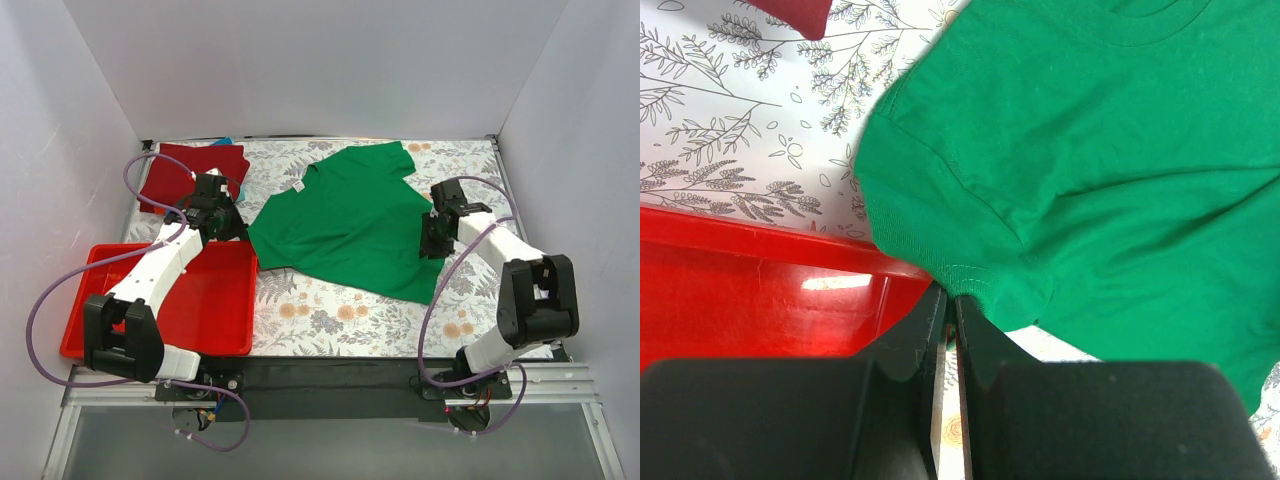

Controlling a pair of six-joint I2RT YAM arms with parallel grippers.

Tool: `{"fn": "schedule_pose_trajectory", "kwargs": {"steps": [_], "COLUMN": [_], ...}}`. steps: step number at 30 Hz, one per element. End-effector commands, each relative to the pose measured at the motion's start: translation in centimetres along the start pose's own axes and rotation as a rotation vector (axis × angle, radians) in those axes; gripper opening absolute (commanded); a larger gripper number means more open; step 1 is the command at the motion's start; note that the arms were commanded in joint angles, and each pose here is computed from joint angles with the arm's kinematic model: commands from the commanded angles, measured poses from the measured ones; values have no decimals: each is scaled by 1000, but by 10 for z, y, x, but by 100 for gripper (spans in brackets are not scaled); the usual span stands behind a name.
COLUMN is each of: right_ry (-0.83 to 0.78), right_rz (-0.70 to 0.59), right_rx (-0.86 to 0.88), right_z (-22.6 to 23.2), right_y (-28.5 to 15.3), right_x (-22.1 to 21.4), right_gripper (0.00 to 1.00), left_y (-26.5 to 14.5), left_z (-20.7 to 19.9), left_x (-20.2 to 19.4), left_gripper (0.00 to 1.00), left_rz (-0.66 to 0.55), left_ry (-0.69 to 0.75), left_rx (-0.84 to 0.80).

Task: Fold and stack the t-shirts
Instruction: Flatten the tshirt out

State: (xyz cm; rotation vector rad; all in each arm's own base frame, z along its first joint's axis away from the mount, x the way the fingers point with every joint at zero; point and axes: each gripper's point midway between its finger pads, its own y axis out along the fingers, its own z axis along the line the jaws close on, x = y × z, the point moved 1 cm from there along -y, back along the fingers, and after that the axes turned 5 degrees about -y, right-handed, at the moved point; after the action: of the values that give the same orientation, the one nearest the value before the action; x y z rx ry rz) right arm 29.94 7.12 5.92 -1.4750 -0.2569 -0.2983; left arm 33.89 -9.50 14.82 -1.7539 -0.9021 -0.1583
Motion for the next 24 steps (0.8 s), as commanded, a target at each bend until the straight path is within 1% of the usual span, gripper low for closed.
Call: {"fn": "schedule_pose_trajectory", "kwargs": {"steps": [1,2,6,9,10,14,17,24], "right_ry": [-6,-6,13,35,40,51,62,61], "right_rz": [-89,-87,-5,36,61,133,141,139], "right_rx": [0,7,49,47,42,23,10,16], "right_z": [0,0,1,-2,-5,-12,-15,-13], "right_y": [-31,-33,-33,-30,-26,-16,-13,-5], "right_x": [17,14,-30,-55,-71,-103,-111,-107], "right_gripper": [34,34,35,35,35,35,35,35], "left_y": [-4,-3,0,1,2,5,6,4], "left_z": [2,3,5,4,4,1,0,0], "left_x": [4,2,-1,0,0,-1,-1,1], "left_gripper": [0,0,0,0,0,0,0,0], "left_rz": [-26,-20,-11,-12,-9,-2,3,-4], "left_ry": [10,11,11,9,9,8,5,8], "left_rx": [-3,0,3,-1,-1,-11,-15,-13]}}
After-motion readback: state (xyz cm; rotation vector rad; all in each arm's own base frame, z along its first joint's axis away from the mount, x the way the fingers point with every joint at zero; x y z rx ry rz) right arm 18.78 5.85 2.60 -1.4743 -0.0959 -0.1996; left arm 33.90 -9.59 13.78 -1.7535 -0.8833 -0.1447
